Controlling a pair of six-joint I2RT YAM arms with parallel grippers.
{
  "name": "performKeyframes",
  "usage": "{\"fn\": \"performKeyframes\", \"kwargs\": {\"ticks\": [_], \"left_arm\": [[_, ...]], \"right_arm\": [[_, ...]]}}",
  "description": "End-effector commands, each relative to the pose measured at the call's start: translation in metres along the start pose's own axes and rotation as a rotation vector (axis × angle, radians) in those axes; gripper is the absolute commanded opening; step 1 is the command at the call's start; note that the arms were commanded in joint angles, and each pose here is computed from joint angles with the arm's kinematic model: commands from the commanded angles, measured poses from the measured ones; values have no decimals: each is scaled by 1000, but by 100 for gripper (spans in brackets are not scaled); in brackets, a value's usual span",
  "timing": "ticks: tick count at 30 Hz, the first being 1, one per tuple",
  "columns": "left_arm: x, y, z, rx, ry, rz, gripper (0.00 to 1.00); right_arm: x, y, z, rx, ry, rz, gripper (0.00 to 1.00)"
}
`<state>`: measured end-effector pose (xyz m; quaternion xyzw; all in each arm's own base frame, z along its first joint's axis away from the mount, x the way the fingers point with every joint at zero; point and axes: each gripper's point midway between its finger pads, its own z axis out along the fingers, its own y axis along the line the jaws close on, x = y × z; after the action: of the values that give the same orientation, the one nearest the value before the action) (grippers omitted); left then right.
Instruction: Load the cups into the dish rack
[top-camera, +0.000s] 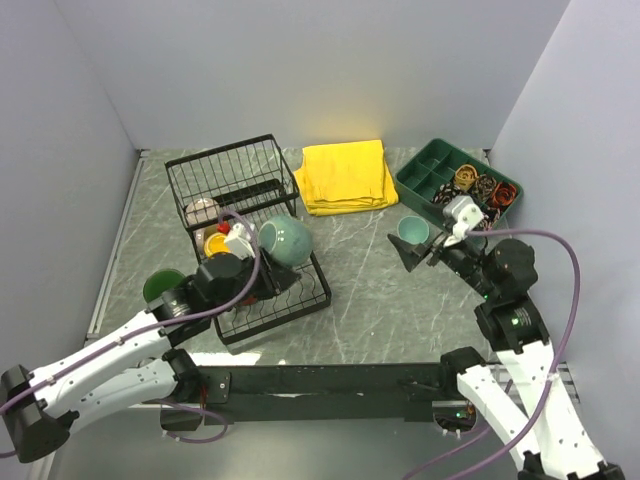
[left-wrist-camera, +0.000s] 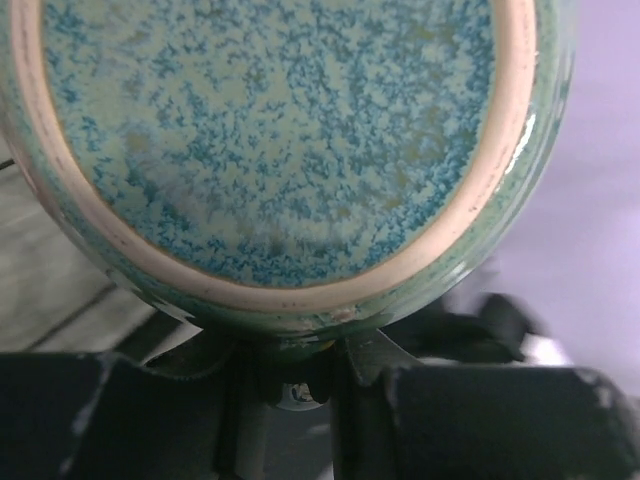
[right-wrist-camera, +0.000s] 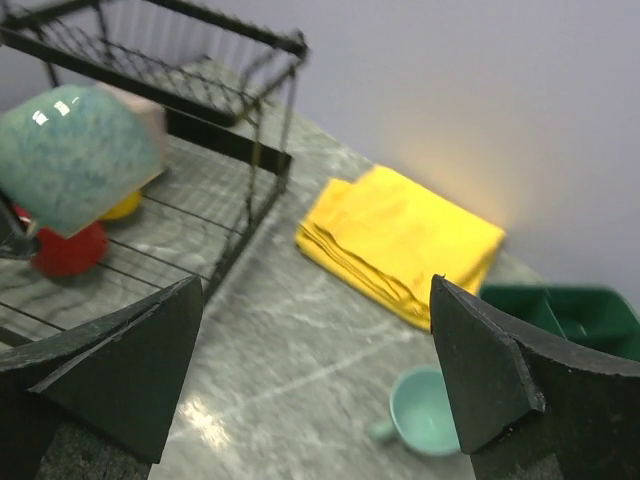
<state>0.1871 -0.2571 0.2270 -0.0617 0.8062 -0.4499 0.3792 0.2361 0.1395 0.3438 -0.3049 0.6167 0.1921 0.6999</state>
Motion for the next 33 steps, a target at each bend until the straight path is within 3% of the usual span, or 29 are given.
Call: {"fn": "performKeyframes", "kwargs": {"ticks": [1, 14, 22, 33], "left_arm": [[-16, 30, 5, -125, -106, 128, 1], [-23, 71, 54, -377, -156, 214, 1], [-26, 95, 86, -529, -169, 244, 1], [-47, 133, 107, -656, -202, 169, 1]], "right_arm": [[18, -18, -16, 129, 14, -26, 100], [86, -18, -30, 191, 42, 79, 100], [94, -21, -34, 211, 5, 142, 100], [92, -37, -41, 275, -20, 122, 100]]}}
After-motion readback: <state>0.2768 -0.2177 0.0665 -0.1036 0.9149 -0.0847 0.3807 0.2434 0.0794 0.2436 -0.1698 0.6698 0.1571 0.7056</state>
